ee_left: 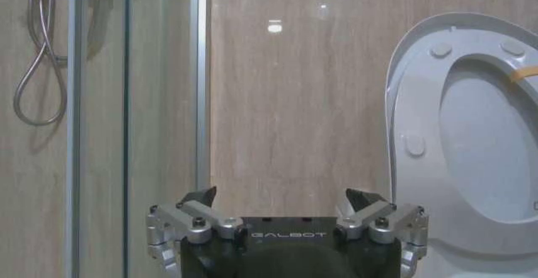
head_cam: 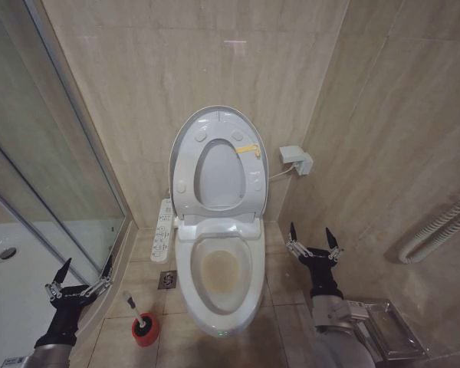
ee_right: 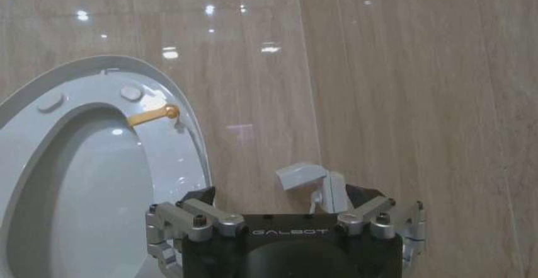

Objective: Open the toilet lid, clean the toilet bowl with a toilet brush, close the toilet lid, and flush.

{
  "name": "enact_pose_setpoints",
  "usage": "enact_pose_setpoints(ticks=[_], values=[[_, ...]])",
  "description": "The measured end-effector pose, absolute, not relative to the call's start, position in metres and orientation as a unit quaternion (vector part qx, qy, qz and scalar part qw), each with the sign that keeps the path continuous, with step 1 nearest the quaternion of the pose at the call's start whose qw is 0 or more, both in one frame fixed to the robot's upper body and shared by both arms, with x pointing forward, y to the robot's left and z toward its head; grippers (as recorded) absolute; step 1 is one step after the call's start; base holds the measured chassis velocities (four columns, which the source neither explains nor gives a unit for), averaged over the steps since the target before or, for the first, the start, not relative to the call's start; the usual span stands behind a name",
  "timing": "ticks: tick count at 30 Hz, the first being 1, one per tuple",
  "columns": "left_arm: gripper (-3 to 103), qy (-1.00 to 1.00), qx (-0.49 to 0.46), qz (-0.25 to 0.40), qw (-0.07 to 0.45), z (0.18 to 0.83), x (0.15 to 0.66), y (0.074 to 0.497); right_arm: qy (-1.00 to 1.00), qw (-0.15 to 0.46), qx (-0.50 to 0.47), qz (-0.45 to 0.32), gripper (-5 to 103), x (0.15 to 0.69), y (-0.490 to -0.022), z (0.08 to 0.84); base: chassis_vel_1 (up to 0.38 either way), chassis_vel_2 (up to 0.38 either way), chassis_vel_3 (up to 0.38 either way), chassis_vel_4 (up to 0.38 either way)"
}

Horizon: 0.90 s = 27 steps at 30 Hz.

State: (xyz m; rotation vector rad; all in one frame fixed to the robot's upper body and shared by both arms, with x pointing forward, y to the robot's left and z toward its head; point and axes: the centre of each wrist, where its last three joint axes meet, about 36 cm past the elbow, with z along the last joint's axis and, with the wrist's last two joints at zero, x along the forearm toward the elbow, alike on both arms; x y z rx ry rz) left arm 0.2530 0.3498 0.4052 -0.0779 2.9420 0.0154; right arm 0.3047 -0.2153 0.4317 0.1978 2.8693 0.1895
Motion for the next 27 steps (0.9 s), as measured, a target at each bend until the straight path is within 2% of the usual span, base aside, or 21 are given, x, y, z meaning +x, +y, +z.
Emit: enact_pose_setpoints(ticks=[27], values=[[100,0.995,-0.026,0.005,0.099,0.4051,0.2530,0.3498,0.987,0.129,0.068,0.065,100,0.3047,-0.2153,0.4317,0.000,0.000,0.000,0.000]])
